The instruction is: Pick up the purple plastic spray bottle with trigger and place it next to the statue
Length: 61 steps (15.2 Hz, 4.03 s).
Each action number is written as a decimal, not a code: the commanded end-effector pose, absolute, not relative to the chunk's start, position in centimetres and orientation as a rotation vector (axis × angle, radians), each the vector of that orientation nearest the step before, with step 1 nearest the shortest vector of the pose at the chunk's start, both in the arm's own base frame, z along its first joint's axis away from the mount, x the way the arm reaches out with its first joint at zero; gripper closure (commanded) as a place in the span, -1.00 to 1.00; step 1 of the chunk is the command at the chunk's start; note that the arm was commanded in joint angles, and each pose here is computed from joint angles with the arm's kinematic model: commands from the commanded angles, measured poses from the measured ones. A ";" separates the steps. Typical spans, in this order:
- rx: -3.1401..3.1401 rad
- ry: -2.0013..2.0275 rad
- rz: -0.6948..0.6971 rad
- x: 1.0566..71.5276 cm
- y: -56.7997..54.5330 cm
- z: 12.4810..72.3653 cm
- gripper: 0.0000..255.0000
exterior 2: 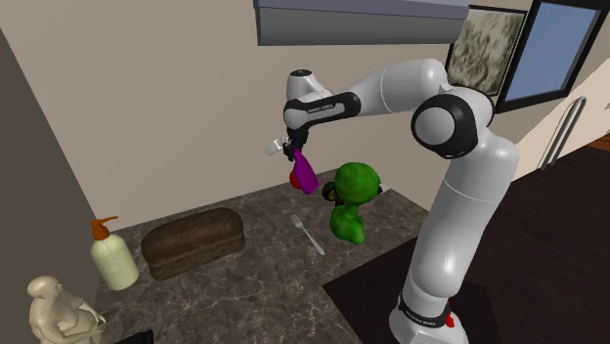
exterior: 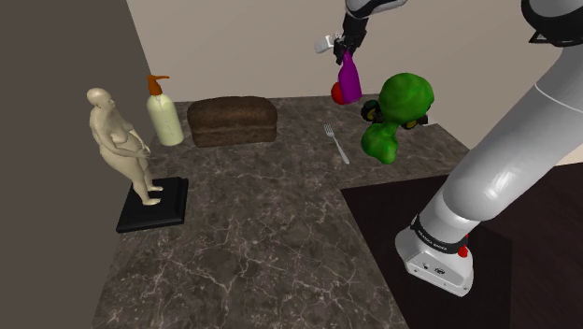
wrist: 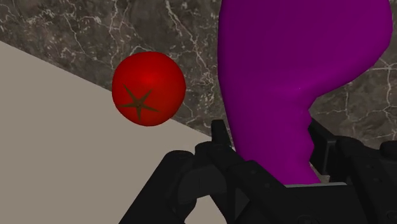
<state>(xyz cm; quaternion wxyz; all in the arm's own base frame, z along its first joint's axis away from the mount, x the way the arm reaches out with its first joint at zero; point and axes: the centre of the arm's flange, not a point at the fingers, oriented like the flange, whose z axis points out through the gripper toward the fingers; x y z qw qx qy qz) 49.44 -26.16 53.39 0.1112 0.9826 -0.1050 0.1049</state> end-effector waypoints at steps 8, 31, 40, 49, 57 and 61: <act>2.886 -0.309 0.308 49.5 -26.2 58.2 1.00; 2.886 -0.309 0.308 49.5 -26.2 70.4 1.00; 2.886 -0.309 0.308 49.5 -24.8 74.1 1.00; 2.886 -0.309 0.308 49.2 -13.0 74.2 1.00; 2.886 -0.309 0.308 49.0 -2.4 74.2 1.00; 2.886 -0.309 0.308 48.9 2.9 74.2 1.00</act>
